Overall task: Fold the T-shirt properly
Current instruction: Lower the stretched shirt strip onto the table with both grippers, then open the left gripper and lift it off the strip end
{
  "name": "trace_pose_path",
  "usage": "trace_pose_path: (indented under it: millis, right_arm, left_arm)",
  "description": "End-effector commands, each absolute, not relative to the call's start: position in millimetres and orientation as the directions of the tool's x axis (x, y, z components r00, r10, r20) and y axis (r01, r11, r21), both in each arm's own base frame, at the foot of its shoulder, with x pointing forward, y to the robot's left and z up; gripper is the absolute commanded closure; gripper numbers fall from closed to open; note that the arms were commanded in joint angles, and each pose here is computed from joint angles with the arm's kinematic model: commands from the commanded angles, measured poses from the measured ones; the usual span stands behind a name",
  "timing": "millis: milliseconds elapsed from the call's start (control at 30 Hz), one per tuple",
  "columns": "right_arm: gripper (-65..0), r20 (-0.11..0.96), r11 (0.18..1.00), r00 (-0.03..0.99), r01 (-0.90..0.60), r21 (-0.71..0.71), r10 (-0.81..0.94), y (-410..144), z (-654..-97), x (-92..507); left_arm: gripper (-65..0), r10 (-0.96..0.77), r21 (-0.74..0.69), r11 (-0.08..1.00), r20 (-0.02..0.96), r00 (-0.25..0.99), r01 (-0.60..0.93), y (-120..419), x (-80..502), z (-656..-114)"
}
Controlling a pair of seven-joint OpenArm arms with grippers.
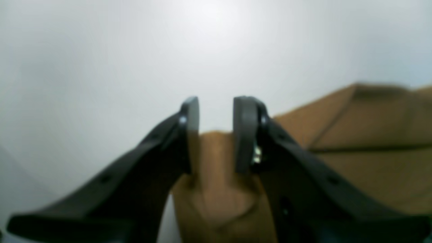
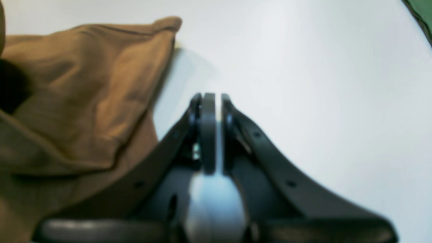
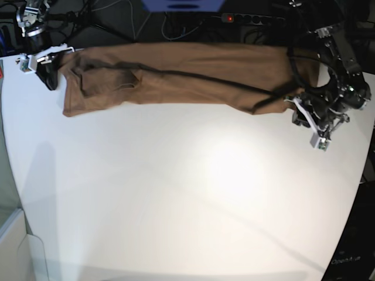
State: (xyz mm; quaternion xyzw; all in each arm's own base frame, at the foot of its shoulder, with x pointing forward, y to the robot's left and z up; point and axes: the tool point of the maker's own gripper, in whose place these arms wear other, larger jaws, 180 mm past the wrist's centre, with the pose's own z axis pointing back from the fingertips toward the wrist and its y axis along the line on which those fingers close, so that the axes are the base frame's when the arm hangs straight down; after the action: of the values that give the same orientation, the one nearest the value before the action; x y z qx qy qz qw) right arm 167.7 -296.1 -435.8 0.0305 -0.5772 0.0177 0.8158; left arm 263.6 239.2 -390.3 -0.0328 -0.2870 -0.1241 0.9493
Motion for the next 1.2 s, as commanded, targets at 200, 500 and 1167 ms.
trace_pose_path:
  millis: [200,500,1167]
  right_arm:
    - [-2.6,0.956,0.996,0.293,-0.091,0.0,0.026,-285.4,-415.7,153.6]
    - [-2.6,0.953,0.998,0.302,-0.063,-0.019,0.037,-296.4,-412.1,142.9]
    - [-2.6,0.965,0.997,0.261,-0.067,0.035,-0.017,-249.4,-394.7,128.7]
  left_arm:
    - [-16.3,-0.225,-0.012,0.961,0.553,0.802,0.277,252.3,237.2,-389.5]
    - [-16.3,-0.222,-0.056,0.955,0.525,0.822,0.293,252.0,218.2,-397.4]
    - [-16.4,-0.319,-0.05,0.928,0.406,0.856,0.369,231.4,207.9,-435.2]
